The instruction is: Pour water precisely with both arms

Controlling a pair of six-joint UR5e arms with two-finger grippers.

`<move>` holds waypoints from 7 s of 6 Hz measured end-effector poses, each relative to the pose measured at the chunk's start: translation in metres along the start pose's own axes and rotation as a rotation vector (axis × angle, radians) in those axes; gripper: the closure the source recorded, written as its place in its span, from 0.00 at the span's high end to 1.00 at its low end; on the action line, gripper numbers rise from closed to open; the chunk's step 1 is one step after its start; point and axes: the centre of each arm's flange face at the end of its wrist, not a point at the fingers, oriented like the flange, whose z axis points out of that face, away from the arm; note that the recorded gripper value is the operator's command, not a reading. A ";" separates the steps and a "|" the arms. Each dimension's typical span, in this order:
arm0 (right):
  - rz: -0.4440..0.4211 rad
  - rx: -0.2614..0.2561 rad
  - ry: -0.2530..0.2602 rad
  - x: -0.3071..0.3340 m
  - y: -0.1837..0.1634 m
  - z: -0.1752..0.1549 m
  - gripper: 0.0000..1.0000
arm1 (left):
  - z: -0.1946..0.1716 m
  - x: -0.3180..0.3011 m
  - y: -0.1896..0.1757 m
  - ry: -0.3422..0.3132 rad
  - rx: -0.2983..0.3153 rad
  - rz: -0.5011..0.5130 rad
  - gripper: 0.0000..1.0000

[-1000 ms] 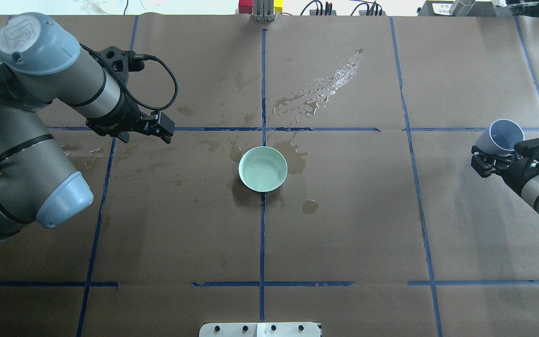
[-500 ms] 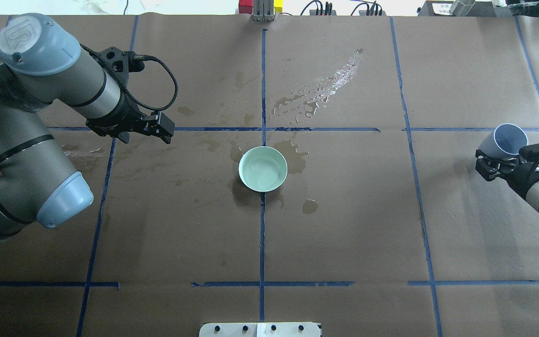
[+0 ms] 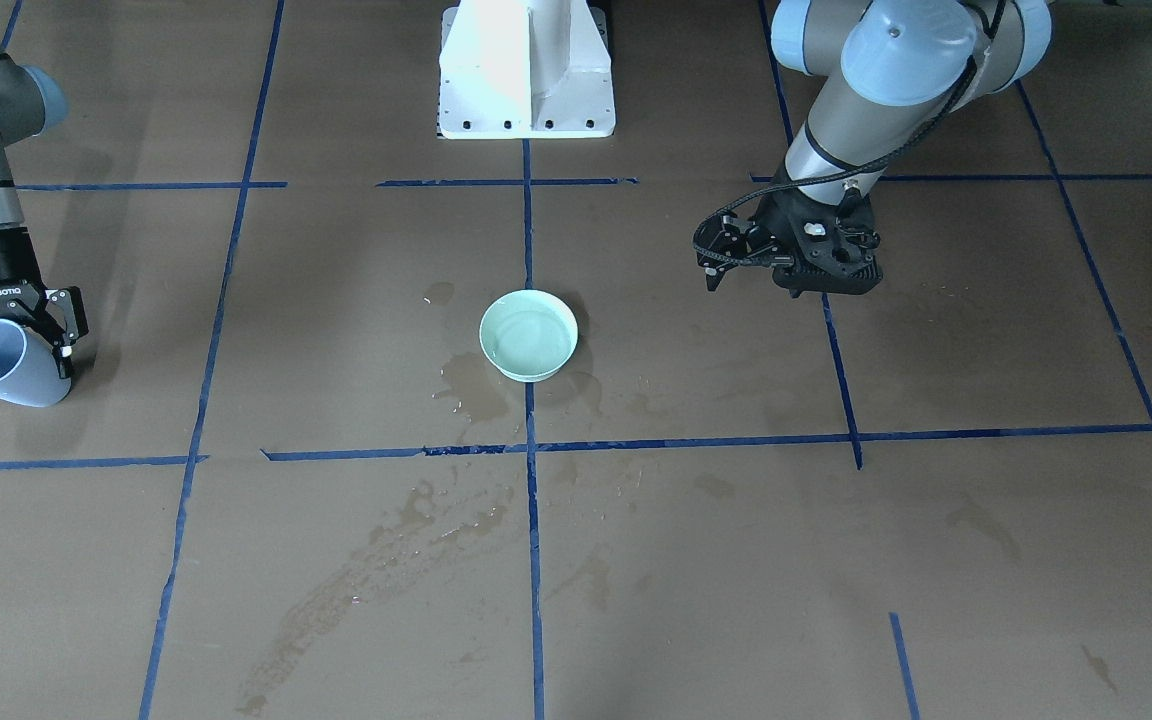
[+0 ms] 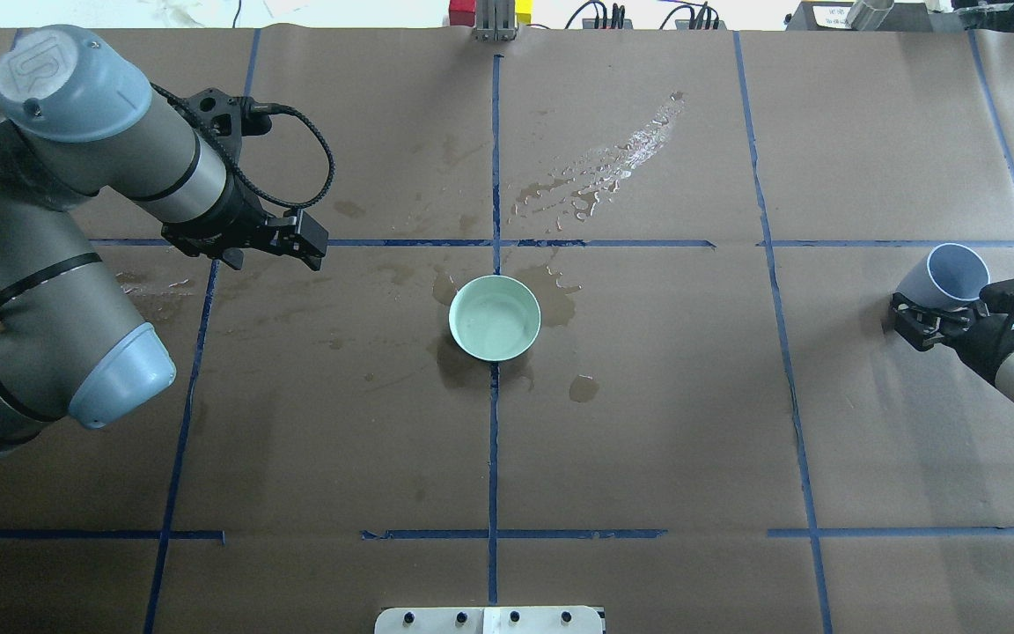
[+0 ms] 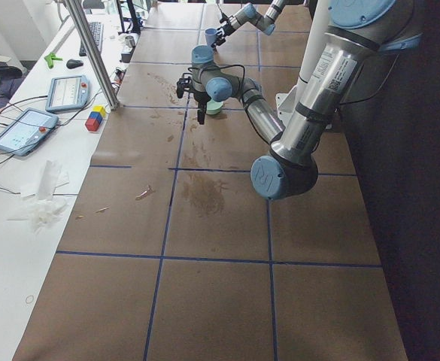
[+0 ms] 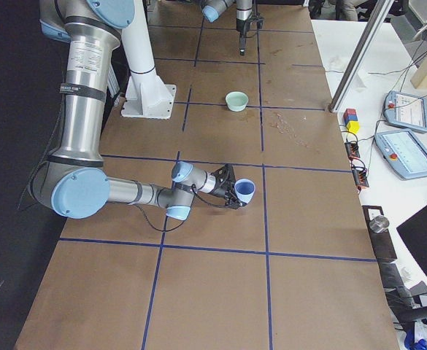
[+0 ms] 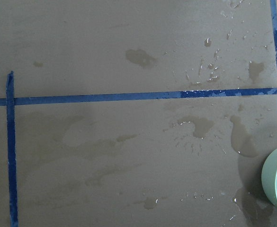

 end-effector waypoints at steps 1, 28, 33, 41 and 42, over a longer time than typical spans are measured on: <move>0.000 0.000 -0.002 -0.001 0.000 0.000 0.79 | 0.000 0.000 0.000 0.000 0.001 0.001 1.00; 0.071 -0.765 -0.088 0.244 -0.169 -0.141 1.00 | 0.078 0.131 0.028 0.031 0.037 -0.190 1.00; 0.077 -0.770 -0.084 0.246 -0.165 -0.143 1.00 | 0.145 0.179 0.039 0.010 0.065 -0.288 0.35; 0.084 -0.767 -0.092 0.245 -0.165 -0.143 1.00 | 0.051 0.089 -0.013 0.117 -0.001 -0.281 0.00; 0.084 -0.767 -0.094 0.245 -0.165 -0.143 1.00 | 0.035 0.042 -0.027 0.115 -0.010 -0.230 0.00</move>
